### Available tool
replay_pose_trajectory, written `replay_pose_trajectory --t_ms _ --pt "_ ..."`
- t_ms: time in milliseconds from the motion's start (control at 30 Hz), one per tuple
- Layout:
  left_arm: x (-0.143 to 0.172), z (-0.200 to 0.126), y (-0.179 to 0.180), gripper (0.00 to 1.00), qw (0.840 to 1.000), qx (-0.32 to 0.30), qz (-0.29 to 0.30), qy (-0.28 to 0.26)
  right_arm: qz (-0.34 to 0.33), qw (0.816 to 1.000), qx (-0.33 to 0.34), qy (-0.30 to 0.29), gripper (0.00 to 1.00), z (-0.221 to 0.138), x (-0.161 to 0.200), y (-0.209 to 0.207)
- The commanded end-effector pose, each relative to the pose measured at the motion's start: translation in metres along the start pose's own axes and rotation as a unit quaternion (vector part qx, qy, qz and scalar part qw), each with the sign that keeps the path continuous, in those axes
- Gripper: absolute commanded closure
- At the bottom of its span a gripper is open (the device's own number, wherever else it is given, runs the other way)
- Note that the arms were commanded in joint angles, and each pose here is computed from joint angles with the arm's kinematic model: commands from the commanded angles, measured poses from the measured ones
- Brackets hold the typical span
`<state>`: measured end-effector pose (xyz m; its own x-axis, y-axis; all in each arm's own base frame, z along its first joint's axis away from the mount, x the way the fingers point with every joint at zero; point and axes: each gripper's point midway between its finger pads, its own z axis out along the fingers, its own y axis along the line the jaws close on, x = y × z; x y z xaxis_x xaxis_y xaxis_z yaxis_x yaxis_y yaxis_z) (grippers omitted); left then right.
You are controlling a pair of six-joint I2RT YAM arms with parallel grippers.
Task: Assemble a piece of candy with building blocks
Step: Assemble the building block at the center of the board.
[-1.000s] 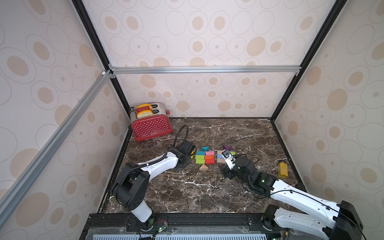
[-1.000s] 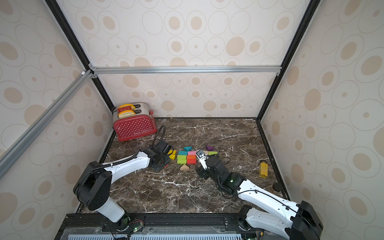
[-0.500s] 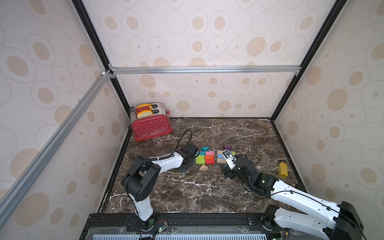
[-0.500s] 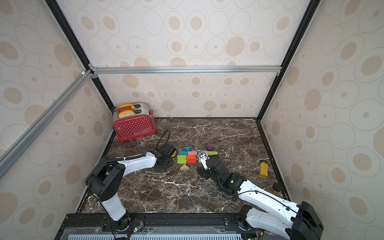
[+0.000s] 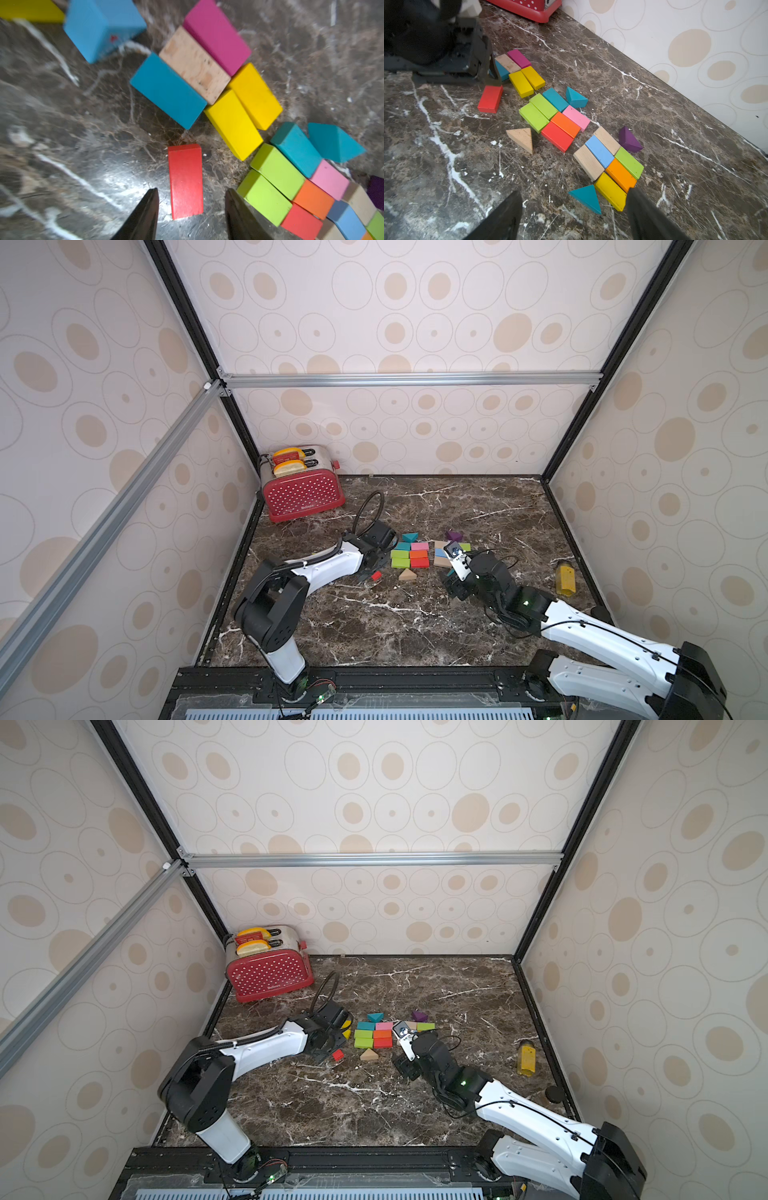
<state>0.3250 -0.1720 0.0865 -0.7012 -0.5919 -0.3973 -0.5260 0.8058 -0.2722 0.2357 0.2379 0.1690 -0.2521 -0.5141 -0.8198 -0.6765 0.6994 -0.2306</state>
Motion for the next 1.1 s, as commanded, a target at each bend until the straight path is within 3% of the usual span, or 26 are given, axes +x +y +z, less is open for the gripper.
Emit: replay_pose_trajectory --t_ms 0,100,233,433,700,1067 --pt "-0.049 -0.058 0.016 0.44 0.996 0.002 0.058 -0.07 -0.019 0.996 -0.082 -0.005 0.18 0.006 -0.012 0.028" --pt "-0.073 -0.082 0.043 0.42 0.995 0.022 0.068 -0.072 -0.032 0.987 -0.15 0.038 0.18 0.023 -0.012 0.056" --pt "-0.093 -0.107 0.08 0.42 0.993 0.009 0.09 -0.08 -0.067 0.977 -0.18 0.097 0.18 0.052 -0.015 0.08" --pt "-0.102 -0.124 0.124 0.39 0.992 -0.009 0.083 -0.092 -0.121 0.968 -0.174 0.131 0.17 0.1 -0.025 0.105" --pt "-0.097 -0.124 0.146 0.37 0.992 -0.015 0.09 -0.092 -0.173 0.958 -0.142 0.177 0.15 0.16 -0.018 0.124" --pt "-0.101 -0.134 0.165 0.34 0.987 -0.046 0.096 -0.124 -0.196 0.955 -0.114 0.191 0.15 0.196 -0.015 0.132"
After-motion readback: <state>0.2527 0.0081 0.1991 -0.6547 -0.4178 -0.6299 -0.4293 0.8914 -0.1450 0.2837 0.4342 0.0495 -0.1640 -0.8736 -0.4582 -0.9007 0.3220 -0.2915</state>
